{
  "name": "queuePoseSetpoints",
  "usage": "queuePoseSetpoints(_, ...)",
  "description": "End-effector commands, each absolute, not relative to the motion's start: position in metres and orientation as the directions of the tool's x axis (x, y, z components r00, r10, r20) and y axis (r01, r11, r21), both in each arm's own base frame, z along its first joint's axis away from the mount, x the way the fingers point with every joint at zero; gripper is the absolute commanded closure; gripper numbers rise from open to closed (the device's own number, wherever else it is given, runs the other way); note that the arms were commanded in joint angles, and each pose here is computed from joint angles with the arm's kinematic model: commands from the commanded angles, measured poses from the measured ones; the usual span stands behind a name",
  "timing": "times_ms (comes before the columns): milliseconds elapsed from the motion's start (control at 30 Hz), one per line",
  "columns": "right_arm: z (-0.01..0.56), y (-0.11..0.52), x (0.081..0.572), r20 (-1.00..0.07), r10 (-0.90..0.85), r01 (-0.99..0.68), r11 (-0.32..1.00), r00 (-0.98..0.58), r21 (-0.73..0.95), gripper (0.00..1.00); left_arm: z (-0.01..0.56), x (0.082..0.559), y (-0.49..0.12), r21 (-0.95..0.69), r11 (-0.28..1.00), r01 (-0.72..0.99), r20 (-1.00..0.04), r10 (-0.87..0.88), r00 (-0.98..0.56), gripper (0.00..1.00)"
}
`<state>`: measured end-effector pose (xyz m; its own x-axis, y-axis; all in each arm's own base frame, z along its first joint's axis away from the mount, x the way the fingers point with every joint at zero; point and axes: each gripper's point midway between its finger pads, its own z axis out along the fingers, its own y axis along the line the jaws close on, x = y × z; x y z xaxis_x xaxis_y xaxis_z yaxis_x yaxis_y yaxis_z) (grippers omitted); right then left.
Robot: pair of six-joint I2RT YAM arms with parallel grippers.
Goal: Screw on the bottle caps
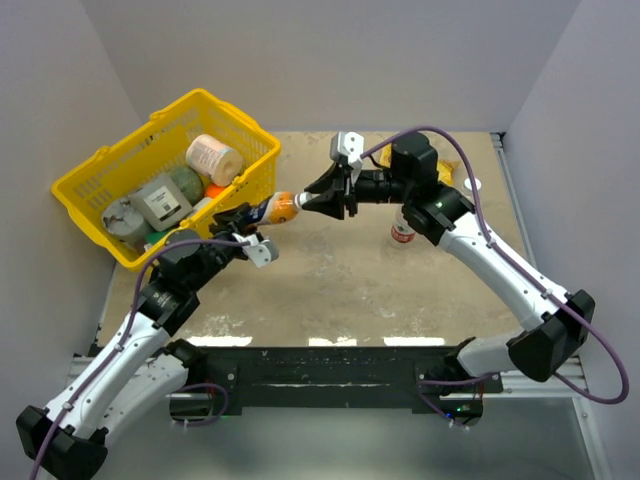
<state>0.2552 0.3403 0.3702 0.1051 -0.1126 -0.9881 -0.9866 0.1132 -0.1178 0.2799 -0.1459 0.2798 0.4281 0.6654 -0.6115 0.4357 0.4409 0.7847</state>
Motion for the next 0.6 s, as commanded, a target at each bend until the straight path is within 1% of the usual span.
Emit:
queuePoseSetpoints(0,0.38,0.341,0.245,-0.992,-0.089,-0.99,0.1,0.088,-0.097,1.0,0.327,0.277,-0.154,0.862,0.424,0.278,-0.501,0.634,0.589,1.0)
queuePoseSetpoints(100,0.376,0.341,0.248,-0.99,-0.098,-0.987,0.111,0.105,-0.116,1.0,0.33,0.277,-0.155,0.866,0.426,0.263,-0.492,0.631,0.6,1.0)
queuePoseSetpoints(167,0.371,0.341,0.248,-0.989,-0.126,-0.991,0.101,0.077,-0.09,1.0,0.333,0.278,-0.155,0.88,0.411,0.238,-0.465,0.641,0.611,1.0)
queuePoseSetpoints(267,0.364,0.345,0.252,-0.991,-0.122,-0.99,0.135,-0.052,0.035,1.0,0.343,0.283,-0.154,0.882,0.427,0.199,-0.451,0.642,0.62,1.0)
queuePoseSetpoints(333,0.365,0.35,0.254,-0.98,-0.084,-0.974,0.157,-0.18,0.165,1.0,0.345,0.288,-0.159,0.893,0.404,0.196,-0.432,0.651,0.624,1.0)
queuePoseSetpoints(367,0.366,0.352,0.254,-0.973,-0.07,-0.966,0.159,-0.219,0.206,1.0,0.347,0.29,-0.158,0.909,0.383,0.166,-0.397,0.672,0.625,1.0)
queuePoseSetpoints(400,0.368,0.354,0.252,-0.95,-0.041,-0.941,0.163,-0.308,0.298,1.0,0.349,0.292,-0.159,0.917,0.374,0.14,-0.374,0.679,0.632,1.0)
queuePoseSetpoints(467,0.373,0.358,0.254,-0.932,0.005,-0.921,0.152,-0.362,0.358,1.0,0.354,0.294,-0.157,0.938,0.339,0.068,-0.301,0.706,0.641,1.0)
queuePoseSetpoints(500,0.373,0.358,0.256,-0.896,0.024,-0.882,0.162,-0.444,0.442,1.0,0.356,0.295,-0.157,0.937,0.347,0.035,-0.285,0.707,0.648,1.0)
queuePoseSetpoints(533,0.38,0.359,0.259,-0.896,0.055,-0.884,0.151,-0.44,0.443,1.0,0.358,0.295,-0.157,0.94,0.341,0.017,-0.27,0.712,0.648,1.0)
queuePoseSetpoints(567,0.38,0.359,0.261,-0.89,0.059,-0.877,0.156,-0.451,0.455,1.0,0.359,0.297,-0.157,0.949,0.315,-0.012,-0.233,0.727,0.645,1.0)
